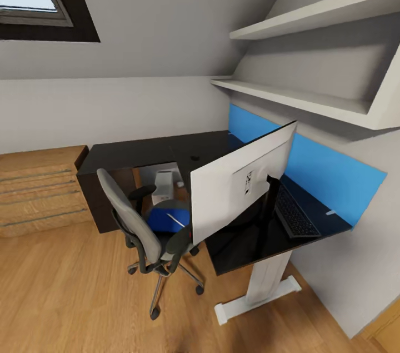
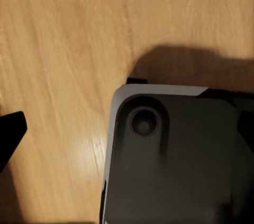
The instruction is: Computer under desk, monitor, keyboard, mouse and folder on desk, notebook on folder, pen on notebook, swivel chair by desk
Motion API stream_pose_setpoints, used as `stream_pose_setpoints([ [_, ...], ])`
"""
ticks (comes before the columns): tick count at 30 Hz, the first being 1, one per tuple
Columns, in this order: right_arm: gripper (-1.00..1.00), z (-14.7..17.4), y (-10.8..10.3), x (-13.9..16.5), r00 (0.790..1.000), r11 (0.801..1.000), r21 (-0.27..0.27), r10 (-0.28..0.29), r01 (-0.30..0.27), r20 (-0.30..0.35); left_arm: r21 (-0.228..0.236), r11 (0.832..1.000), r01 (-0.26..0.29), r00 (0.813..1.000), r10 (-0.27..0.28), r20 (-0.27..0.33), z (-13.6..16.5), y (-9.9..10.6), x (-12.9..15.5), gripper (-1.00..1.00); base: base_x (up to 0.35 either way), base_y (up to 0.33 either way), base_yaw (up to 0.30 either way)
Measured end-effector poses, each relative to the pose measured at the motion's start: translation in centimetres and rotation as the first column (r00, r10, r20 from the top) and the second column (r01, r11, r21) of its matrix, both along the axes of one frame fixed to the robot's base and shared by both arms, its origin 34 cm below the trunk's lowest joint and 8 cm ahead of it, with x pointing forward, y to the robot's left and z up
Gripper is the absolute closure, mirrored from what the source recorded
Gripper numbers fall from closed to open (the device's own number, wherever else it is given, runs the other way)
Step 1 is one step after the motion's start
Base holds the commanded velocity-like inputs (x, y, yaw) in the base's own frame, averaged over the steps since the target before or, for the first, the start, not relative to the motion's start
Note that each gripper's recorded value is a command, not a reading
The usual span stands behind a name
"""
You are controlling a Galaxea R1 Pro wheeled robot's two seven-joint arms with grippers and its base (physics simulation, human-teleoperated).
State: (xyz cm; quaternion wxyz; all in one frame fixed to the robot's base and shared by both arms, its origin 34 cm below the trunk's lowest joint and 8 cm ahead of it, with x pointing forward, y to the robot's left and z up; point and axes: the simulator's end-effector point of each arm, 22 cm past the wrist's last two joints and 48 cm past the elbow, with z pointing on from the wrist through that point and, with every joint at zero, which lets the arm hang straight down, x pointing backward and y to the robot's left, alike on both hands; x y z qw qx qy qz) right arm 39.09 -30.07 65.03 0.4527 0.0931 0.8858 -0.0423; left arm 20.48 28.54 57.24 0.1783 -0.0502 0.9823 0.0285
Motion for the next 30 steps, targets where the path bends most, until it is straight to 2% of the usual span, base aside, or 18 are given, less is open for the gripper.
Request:
stream_pose_setpoints([
  [30, -1.0, -0.34, -0.07, -0.39, 1.0, 1.0, 0.0, 0.001, -0.001, -0.014, 0.0, 1.0, 0.0, 1.0, 0.0, -0.011, -0.08, 0.0, -0.41, -1.0, 0.0, 0.0, 0.278],
])
